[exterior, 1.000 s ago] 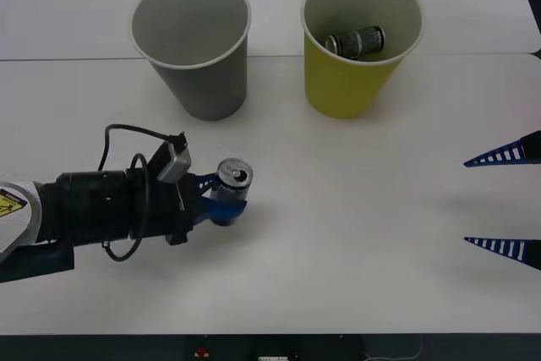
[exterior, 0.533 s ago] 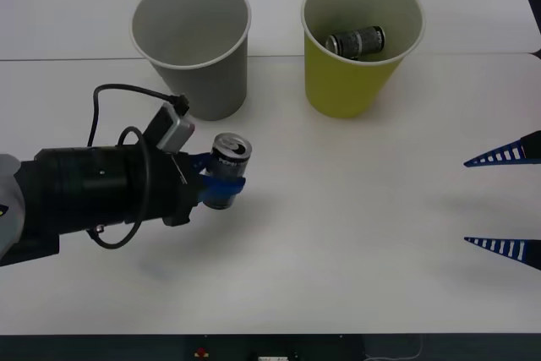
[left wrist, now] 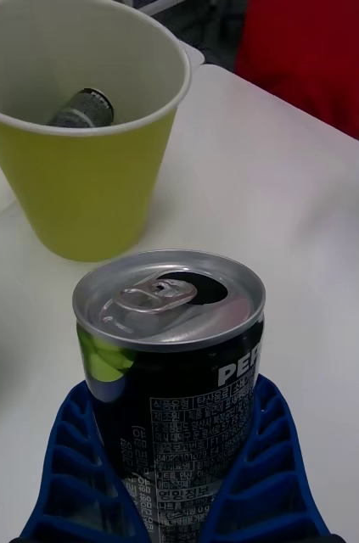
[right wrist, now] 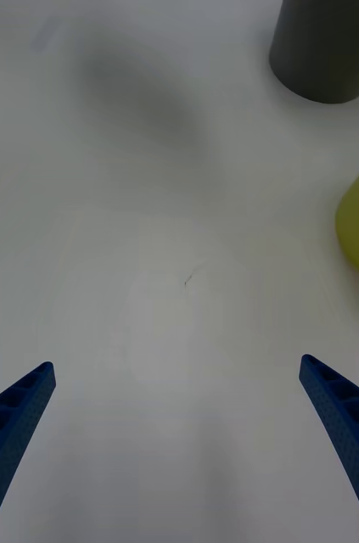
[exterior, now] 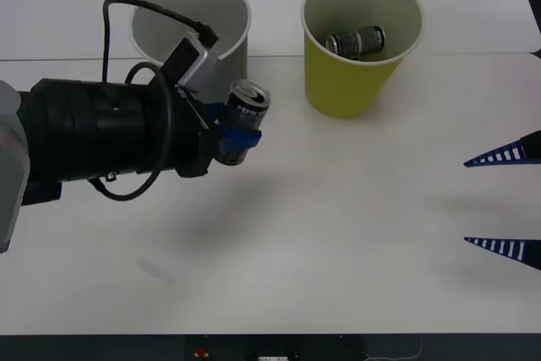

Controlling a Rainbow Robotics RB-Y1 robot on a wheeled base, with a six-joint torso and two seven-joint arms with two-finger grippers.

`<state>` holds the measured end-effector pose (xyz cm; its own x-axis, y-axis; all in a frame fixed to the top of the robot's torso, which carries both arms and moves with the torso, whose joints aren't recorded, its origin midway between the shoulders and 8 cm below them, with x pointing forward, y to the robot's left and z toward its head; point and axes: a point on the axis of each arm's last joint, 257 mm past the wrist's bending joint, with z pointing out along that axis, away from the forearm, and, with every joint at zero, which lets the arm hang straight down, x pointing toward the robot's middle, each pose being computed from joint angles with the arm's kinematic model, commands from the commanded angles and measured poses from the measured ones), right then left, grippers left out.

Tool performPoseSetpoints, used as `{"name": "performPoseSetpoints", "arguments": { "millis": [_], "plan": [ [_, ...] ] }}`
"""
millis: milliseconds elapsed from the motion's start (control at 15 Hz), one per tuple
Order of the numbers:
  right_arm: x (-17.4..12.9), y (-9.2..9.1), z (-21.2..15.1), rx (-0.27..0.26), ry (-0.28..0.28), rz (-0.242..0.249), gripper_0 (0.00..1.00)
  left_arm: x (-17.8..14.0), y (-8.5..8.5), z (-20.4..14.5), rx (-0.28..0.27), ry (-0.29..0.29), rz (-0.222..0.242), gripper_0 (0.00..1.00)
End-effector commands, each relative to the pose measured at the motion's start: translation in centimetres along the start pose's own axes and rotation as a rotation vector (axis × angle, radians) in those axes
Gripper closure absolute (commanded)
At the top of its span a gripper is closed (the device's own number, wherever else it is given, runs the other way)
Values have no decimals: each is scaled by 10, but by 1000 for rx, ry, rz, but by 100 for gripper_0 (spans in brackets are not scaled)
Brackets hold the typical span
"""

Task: Put the can into the green bin and the plastic bottle into the gray bin

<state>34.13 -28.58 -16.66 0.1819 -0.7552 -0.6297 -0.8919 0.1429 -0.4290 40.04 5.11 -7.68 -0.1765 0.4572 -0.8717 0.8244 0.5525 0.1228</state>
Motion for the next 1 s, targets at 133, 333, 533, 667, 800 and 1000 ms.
{"name": "performPoseSetpoints", "arguments": {
  "millis": [133,333,533,667,800,1000],
  "plan": [
    [0,0,0,0,0,0,0,-41,9,13,14,-31,13,100],
    [0,0,0,0,0,0,0,-80,26,34,39,-47,45,100],
    [0,0,0,0,0,0,0,-107,35,54,45,-47,65,100],
    [0,0,0,0,0,0,0,-123,41,71,38,-40,78,100],
    [0,0,0,0,0,0,0,-142,46,88,29,-40,99,100],
    [0,0,0,0,0,0,0,-169,52,112,21,-28,112,100]
  ]
}}
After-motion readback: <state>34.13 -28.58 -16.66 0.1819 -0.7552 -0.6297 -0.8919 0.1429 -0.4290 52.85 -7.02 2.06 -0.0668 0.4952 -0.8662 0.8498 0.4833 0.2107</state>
